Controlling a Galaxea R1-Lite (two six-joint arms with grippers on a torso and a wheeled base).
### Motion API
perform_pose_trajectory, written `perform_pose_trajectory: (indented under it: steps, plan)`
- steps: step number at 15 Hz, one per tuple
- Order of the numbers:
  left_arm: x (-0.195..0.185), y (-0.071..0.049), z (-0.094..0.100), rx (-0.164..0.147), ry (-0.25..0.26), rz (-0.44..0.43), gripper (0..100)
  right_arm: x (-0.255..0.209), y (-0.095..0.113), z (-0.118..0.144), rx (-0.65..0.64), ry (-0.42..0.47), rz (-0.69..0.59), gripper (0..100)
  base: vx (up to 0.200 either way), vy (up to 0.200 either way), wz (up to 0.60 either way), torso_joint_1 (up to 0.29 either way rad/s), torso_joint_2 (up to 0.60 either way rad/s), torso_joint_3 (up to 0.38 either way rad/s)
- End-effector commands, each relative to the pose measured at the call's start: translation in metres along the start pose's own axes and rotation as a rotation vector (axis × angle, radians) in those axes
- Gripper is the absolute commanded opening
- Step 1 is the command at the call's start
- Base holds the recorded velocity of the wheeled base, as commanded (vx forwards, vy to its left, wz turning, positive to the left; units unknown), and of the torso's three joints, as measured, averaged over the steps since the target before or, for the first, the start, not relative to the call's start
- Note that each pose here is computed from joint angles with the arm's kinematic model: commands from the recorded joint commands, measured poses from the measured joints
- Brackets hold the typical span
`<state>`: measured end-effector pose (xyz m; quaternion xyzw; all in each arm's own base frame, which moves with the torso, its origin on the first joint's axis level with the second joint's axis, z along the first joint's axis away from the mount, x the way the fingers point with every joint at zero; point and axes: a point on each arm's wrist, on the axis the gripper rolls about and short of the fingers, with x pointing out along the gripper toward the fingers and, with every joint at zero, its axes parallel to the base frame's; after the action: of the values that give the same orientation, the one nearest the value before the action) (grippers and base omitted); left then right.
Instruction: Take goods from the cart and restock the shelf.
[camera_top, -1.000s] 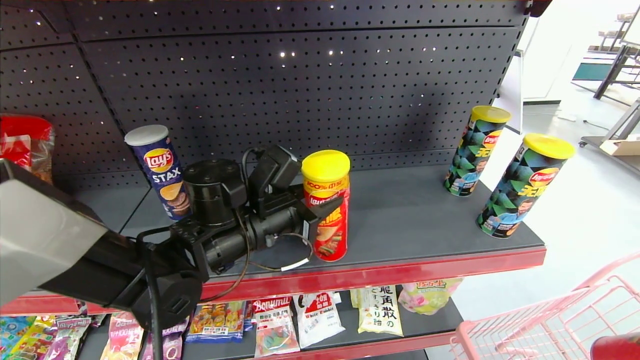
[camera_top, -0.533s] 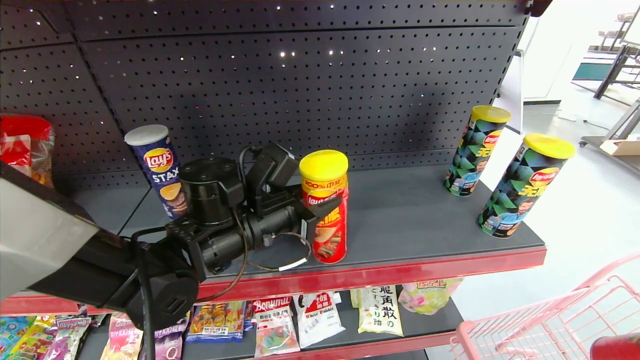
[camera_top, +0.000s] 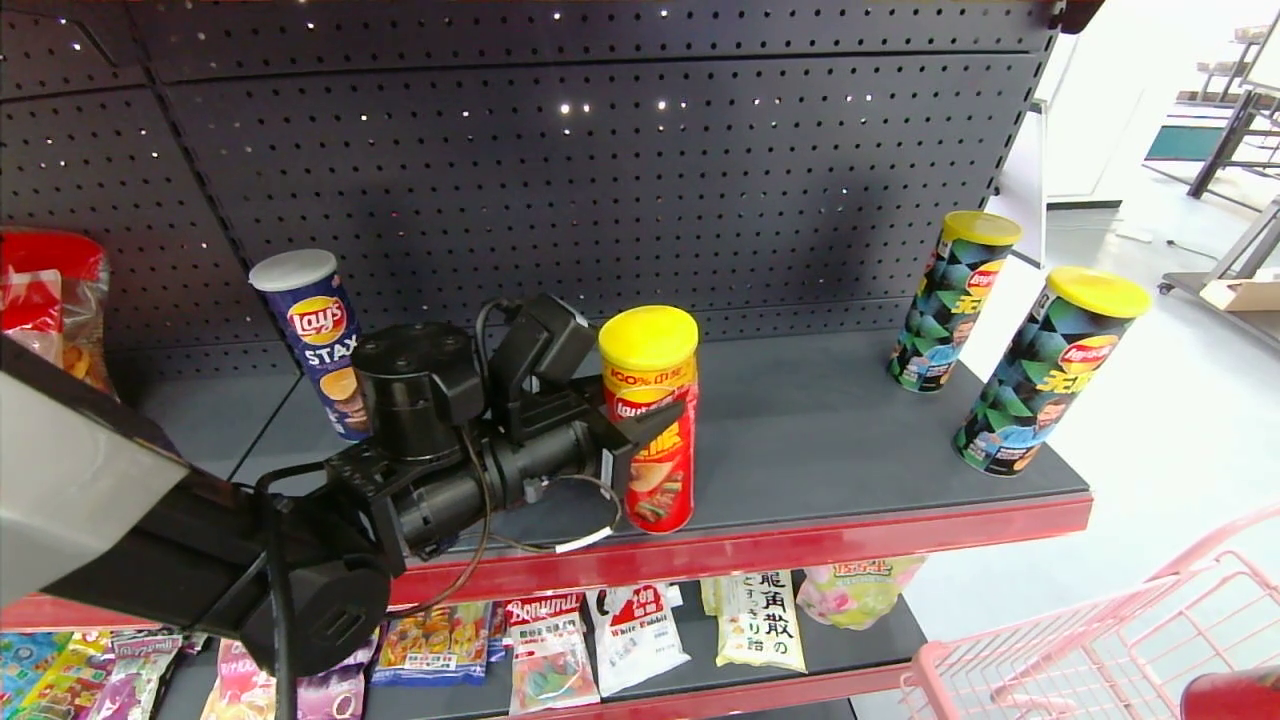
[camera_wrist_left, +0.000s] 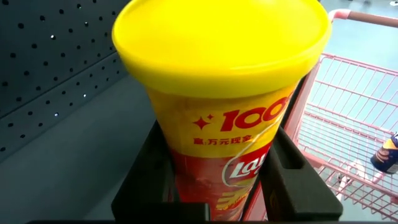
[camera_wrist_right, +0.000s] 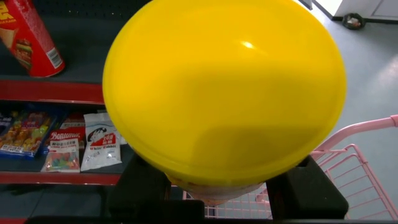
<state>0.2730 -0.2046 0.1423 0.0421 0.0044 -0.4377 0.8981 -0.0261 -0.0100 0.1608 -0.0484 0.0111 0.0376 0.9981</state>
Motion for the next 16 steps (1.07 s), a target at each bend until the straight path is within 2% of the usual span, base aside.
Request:
perform_pose_trajectory:
  steps: [1,7,8,16]
  plan:
    - [-0.0002,0.0002,-0.0003,-0.001,0.003,0.003,0,0.0000,0.0002,0.0000,0.000,0.002,-0.006,0,0.000,0.000,0.00,0.000,0.00,0.000]
    - [-0.0004,0.0005,-0.0007,-0.002,0.006,0.020,0,0.0002,0.0003,-0.0004,-0.001,0.004,-0.008,0,0.000,0.000,0.00,0.000,0.00,0.000]
    - [-0.0005,0.0005,-0.0009,-0.002,0.006,0.023,100,0.0002,0.0003,-0.0004,-0.001,0.004,-0.008,0,0.000,0.000,0.00,0.000,0.00,0.000]
    - [-0.0065,-0.0026,0.0014,-0.003,0.006,0.021,100,0.0002,0.0003,0.0001,-0.001,0.004,-0.008,0,0.000,0.000,0.00,0.000,0.00,0.000]
